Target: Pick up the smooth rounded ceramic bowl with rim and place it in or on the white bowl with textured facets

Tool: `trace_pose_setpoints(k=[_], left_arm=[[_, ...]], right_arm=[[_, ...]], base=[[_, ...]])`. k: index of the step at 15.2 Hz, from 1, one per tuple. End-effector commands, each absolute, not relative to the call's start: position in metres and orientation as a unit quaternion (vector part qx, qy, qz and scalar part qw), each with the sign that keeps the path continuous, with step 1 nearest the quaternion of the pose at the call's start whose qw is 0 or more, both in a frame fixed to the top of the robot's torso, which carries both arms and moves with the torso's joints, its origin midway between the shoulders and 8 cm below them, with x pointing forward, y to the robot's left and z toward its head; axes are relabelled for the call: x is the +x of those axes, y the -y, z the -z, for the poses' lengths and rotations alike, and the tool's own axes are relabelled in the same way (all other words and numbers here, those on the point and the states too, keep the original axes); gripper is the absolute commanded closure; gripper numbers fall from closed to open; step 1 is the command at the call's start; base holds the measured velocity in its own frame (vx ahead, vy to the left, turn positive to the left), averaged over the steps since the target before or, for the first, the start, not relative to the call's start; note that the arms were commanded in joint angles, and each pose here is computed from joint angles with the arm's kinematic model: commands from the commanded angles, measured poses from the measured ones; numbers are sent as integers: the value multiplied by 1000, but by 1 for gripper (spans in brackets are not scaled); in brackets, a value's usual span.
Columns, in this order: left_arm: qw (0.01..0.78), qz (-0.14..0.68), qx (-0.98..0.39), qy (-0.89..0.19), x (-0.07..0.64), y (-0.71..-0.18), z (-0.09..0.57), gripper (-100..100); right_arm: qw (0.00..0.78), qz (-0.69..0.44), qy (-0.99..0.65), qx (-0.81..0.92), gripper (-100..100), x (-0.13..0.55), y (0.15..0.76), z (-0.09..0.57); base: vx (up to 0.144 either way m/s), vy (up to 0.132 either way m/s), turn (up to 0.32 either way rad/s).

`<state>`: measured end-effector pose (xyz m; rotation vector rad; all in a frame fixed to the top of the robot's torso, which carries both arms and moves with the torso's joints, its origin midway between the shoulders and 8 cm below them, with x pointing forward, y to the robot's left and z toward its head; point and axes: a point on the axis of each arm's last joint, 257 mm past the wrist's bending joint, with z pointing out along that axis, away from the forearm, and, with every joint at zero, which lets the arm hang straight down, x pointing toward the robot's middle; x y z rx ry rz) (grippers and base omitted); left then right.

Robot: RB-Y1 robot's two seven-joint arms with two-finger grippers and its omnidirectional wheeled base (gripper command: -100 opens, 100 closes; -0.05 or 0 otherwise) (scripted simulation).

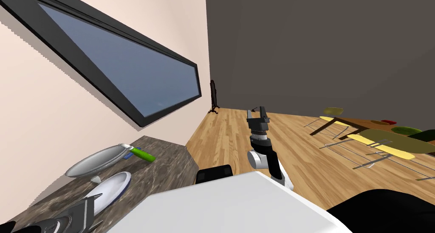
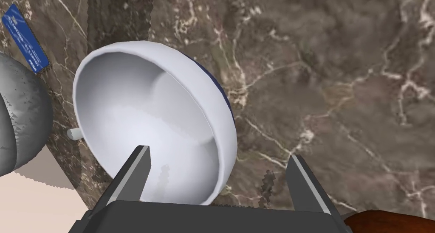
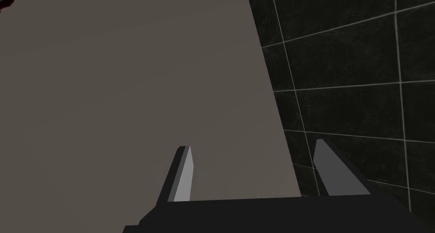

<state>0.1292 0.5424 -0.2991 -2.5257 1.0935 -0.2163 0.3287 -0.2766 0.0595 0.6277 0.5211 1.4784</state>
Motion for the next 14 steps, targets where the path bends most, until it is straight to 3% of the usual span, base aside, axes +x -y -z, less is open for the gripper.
trace_pose_setpoints(k=[1, 8, 9, 14], left_arm=[[175, 65, -904, -384, 117, -542, 303, -100], [180, 71, -903, -383, 125, -548, 319, -100], [181, 71, -903, -383, 126, -549, 320, 100], [181, 71, -903, -384, 124, -546, 310, 100]], right_arm=[[664, -654, -231, 278, 0, 329, 277, -59], [664, -654, -231, 278, 0, 329, 277, -59], [664, -654, -231, 278, 0, 329, 277, -59], [664, -654, -231, 278, 0, 329, 277, -59]], base=[[33, 4, -86], [-4, 2, -20], [0, 0, 0], [1, 0, 4]])
